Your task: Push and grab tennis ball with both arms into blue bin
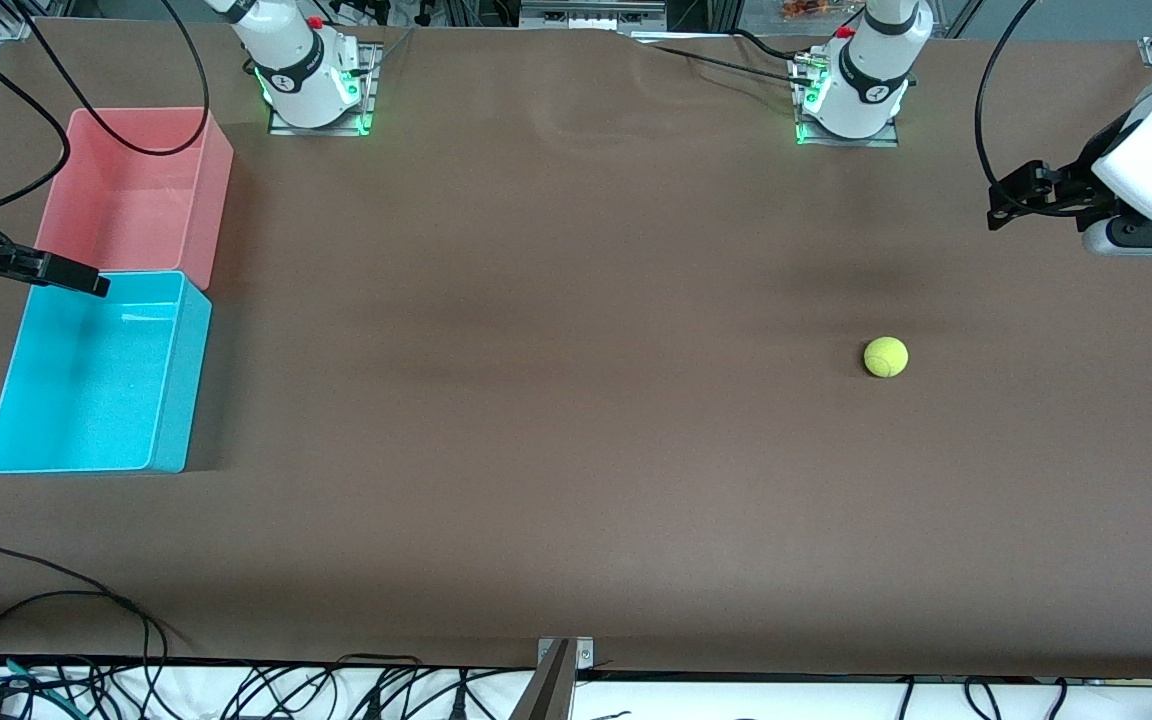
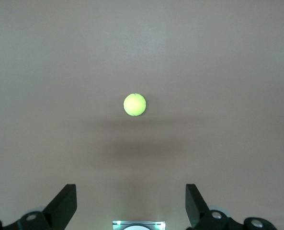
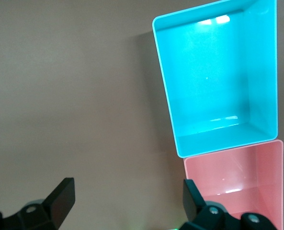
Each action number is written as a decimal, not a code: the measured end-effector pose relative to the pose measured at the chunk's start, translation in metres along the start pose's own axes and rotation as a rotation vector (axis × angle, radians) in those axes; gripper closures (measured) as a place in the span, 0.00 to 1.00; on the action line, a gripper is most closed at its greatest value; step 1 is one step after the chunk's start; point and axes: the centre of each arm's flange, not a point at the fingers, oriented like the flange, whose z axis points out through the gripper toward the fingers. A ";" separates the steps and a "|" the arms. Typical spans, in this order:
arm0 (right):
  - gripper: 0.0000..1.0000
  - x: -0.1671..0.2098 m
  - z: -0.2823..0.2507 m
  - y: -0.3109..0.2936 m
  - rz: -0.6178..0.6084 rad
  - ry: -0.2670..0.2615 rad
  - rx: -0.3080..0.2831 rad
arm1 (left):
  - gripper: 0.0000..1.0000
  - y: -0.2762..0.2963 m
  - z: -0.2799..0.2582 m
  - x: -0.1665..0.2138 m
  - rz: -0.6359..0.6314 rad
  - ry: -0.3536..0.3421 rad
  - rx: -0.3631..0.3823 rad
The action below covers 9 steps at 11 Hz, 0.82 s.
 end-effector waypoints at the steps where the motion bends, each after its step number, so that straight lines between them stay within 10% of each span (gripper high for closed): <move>1: 0.00 0.000 0.000 0.000 0.000 -0.001 0.000 | 0.00 0.000 0.000 0.000 0.000 0.000 0.000; 9: 0.00 -0.001 0.001 0.000 0.000 -0.010 -0.001 | 0.00 0.001 0.008 0.001 0.003 -0.016 0.001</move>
